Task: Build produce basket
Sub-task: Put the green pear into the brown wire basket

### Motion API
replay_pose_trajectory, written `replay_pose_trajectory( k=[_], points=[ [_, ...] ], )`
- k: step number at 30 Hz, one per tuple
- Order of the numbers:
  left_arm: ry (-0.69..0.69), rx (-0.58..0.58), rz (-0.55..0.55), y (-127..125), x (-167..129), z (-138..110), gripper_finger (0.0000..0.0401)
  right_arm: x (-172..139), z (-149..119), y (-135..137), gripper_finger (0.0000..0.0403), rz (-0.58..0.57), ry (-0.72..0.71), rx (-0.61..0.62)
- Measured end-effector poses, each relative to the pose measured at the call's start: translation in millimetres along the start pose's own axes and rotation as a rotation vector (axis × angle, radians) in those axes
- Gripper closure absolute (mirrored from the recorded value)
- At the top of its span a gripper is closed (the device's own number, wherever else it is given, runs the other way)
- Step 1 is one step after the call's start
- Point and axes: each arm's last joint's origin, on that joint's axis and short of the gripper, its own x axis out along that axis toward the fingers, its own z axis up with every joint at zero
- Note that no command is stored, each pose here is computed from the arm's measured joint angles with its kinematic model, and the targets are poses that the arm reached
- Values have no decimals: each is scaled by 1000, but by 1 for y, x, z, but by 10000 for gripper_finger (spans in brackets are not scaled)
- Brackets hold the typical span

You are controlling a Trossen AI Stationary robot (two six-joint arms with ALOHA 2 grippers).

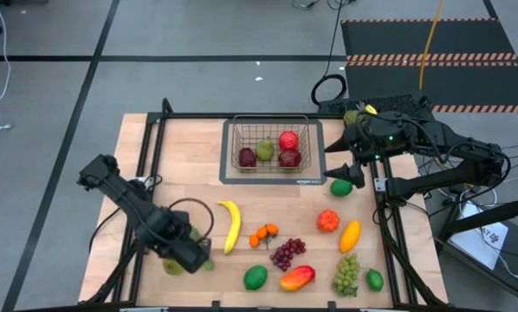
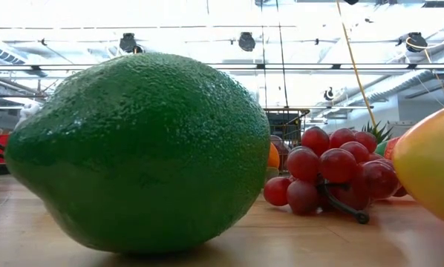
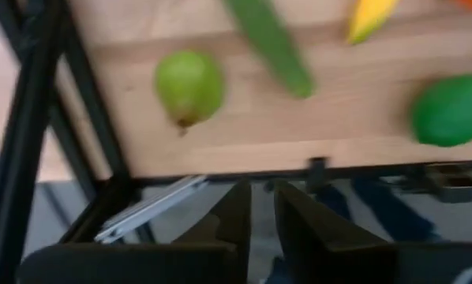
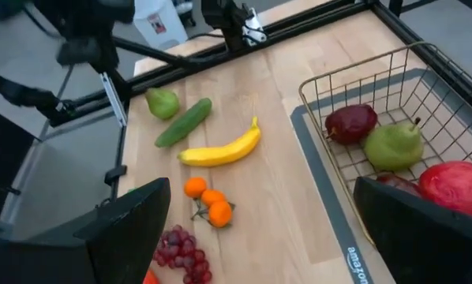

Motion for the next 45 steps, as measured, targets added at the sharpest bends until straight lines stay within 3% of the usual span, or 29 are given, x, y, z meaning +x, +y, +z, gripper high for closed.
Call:
replay_pose_trajectory(
  k=[4, 11, 17, 33, 45],
  points=[
    [16, -14, 94, 5, 19, -8, 305, 0, 6, 2, 8, 23, -56, 33],
    [23, 33, 118, 12, 45, -20, 251, -4, 21, 7, 8, 93, -220, 179],
    [13, 59, 164, 19, 70, -23, 236, -8, 33, 9, 8, 84, -372, 229],
    [-23, 184, 206, 24, 116, -10, 239, -10, 40, 10, 8, 79, -459, 304],
    [-8, 244, 193, 23, 128, -6, 302, -4, 43, 9, 8, 66, -465, 307]
  ],
)
